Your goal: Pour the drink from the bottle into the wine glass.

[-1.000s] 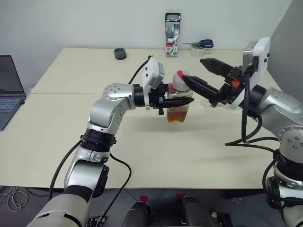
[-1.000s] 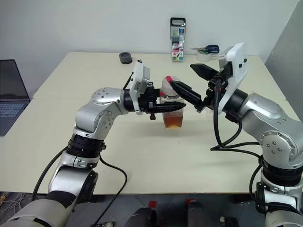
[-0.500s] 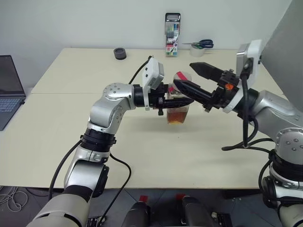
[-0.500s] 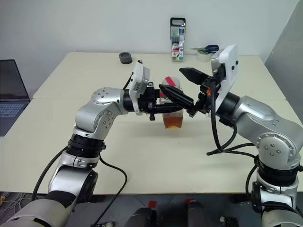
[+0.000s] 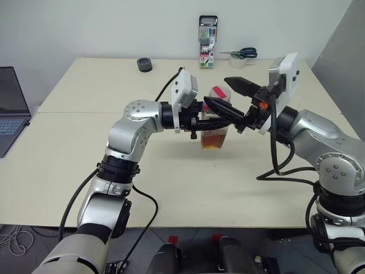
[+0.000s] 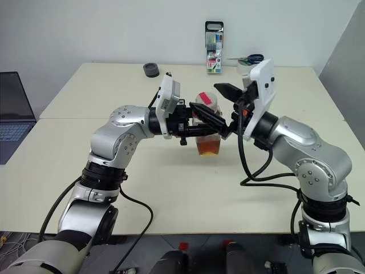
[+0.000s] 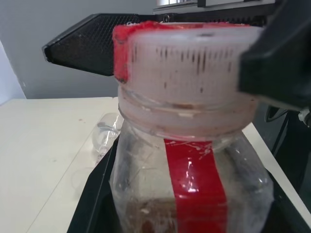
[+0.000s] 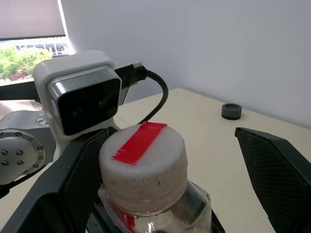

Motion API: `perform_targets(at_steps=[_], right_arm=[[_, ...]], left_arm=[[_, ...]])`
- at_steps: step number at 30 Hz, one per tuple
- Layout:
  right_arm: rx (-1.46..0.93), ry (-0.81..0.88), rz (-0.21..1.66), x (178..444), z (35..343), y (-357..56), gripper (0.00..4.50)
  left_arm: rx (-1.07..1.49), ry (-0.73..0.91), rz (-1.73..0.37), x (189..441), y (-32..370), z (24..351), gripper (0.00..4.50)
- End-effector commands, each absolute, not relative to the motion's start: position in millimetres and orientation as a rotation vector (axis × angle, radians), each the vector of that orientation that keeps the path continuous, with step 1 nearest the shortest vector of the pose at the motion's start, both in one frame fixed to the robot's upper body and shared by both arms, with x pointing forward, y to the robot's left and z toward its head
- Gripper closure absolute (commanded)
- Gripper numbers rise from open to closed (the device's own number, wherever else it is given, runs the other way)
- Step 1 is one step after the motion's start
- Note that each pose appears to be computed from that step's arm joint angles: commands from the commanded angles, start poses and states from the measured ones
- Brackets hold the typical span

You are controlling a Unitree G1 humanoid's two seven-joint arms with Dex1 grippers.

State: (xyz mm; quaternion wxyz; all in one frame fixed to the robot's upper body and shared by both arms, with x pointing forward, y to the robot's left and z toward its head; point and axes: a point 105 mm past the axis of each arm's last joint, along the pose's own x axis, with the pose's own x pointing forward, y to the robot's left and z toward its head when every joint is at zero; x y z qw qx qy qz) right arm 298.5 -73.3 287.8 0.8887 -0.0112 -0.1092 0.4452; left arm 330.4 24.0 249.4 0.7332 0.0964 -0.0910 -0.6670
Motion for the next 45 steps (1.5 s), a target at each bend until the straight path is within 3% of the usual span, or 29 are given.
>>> perform_targets(at_steps=[1, 23, 42, 45], right_arm=[[-0.045, -0.272, 0.897, 293, 296, -86, 0.06], [-0.049, -0.23, 0.963, 278, 294, -89, 0.06], [-0.031, -0.279, 1.032, 281, 303, -64, 0.06], [-0.041, -0.273, 1.038, 281, 301, -63, 0.64]], left_arm=[[0.249, -0.279, -1.466, 326, 23, 268, 2.68], [0.248, -0.285, -1.463, 328, 23, 268, 2.68], [0.249, -0.282, -1.461, 328, 23, 268, 2.68], [0.249, -0.281, -1.461, 328, 23, 268, 2.68]])
